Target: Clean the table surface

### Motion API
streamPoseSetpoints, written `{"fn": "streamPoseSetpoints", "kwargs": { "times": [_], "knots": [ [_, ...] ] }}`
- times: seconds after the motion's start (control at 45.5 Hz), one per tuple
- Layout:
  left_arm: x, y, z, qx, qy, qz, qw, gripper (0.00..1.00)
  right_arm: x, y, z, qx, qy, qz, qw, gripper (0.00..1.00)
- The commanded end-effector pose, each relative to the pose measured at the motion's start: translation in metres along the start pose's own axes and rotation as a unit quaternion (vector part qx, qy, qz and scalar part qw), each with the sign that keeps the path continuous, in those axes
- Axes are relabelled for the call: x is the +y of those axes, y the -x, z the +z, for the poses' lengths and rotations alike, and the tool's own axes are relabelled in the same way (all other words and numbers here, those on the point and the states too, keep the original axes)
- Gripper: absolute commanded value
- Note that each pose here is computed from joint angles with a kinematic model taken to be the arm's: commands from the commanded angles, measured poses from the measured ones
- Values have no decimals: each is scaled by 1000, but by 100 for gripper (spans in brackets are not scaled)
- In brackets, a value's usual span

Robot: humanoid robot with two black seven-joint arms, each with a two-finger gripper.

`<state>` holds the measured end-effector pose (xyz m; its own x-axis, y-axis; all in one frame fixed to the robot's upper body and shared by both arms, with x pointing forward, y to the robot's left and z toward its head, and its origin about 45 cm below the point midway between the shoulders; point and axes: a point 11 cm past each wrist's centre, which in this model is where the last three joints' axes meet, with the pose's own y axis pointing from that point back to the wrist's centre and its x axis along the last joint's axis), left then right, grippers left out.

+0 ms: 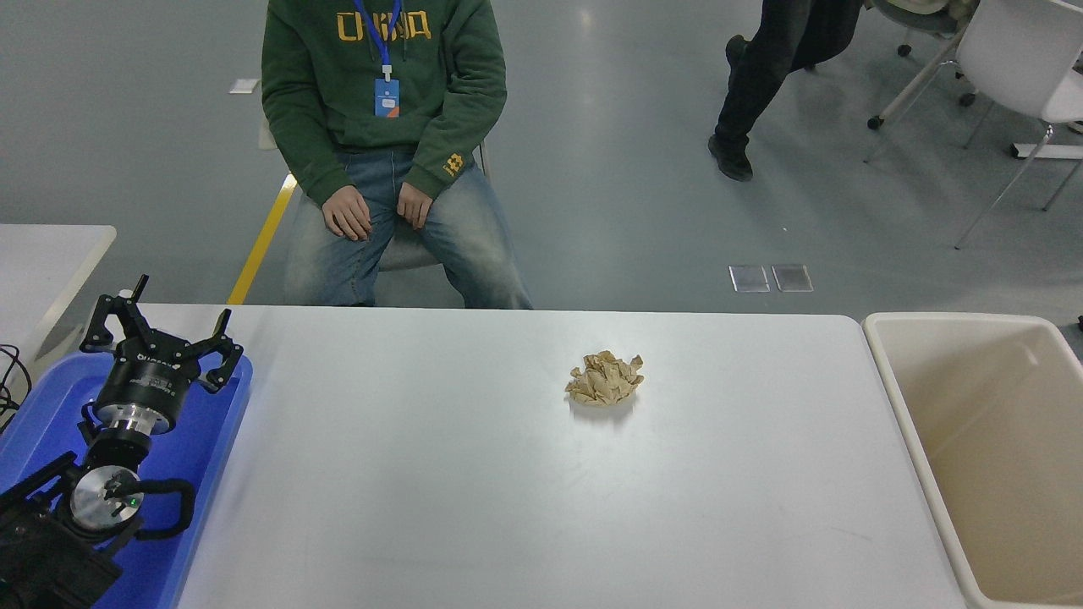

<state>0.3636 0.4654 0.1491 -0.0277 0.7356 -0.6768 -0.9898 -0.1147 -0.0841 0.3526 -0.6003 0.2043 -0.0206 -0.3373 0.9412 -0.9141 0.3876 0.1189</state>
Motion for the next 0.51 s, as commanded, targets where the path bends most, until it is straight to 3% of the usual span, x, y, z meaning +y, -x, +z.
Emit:
{"fn": "streamPoseSetpoints", "kwargs": {
  "times": [0.0, 0.308, 0.484],
  "knots": [
    [0, 0, 0, 0, 0, 0, 1000, 100, -8, -22, -40, -213, -40, 34, 976, 100],
    [0, -1, 0, -1, 0, 2, 1000, 100, 6, -6, -67, -464, -83, -28, 882, 100],
    [1, -2, 0, -1, 0, 2, 1000, 100, 13, 28, -93, -618, -94, -68, 777, 100]
  ]
}}
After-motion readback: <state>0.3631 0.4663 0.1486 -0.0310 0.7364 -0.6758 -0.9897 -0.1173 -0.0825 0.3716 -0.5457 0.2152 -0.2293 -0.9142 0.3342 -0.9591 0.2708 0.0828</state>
